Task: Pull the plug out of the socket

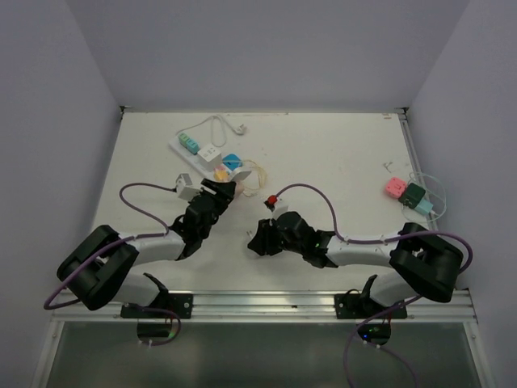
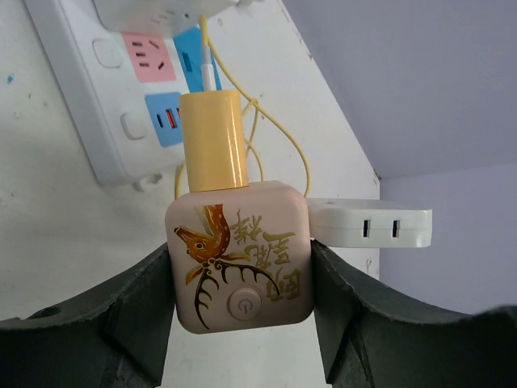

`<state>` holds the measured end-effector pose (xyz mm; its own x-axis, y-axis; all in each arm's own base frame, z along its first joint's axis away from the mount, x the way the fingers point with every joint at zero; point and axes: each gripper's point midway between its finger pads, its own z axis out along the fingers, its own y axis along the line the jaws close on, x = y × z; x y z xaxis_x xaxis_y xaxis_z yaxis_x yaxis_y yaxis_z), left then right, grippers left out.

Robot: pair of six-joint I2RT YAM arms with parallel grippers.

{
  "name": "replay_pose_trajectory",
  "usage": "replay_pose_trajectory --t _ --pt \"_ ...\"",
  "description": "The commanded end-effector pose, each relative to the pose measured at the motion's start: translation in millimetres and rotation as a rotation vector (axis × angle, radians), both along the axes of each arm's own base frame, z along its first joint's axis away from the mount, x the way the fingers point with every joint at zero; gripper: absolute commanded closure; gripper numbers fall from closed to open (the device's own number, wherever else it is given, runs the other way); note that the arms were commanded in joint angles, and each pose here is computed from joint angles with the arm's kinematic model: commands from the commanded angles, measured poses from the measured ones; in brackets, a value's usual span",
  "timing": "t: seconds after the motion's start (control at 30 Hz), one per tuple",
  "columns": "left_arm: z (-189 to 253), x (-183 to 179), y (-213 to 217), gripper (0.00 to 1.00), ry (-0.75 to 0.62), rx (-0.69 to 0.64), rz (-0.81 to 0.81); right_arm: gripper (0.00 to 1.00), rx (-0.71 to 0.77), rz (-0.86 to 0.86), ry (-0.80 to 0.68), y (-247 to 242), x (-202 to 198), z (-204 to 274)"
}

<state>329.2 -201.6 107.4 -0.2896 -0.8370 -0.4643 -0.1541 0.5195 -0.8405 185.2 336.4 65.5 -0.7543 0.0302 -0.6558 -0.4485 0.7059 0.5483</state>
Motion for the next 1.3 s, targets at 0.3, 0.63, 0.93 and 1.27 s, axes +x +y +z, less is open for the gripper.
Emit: replay_pose_trajectory --t 0.3,0.63,0.93,1.27 --pt "52.4 12.8 8.6 1.00 -0.180 0.008 0.044 1.00 -0.222 -0.106 -0.085 -42.6 17.6 13.9" --pt "47.9 -26.8 -0.1 1.00 -0.150 0.142 -0.180 1.00 -0.422 -0.406 -0.158 -136.9 99.9 20.2" --pt "23.3 -71.1 -8.1 1.00 -0.098 0.176 -0.388 1.00 -0.430 -0.527 -0.205 -170.8 181.0 25.5" --pt "5.0 -91.2 -0.8 1.00 -0.063 0.179 -0.427 0.97 -0.200 -0.533 -0.078 -168.8 233.2 -0.6"
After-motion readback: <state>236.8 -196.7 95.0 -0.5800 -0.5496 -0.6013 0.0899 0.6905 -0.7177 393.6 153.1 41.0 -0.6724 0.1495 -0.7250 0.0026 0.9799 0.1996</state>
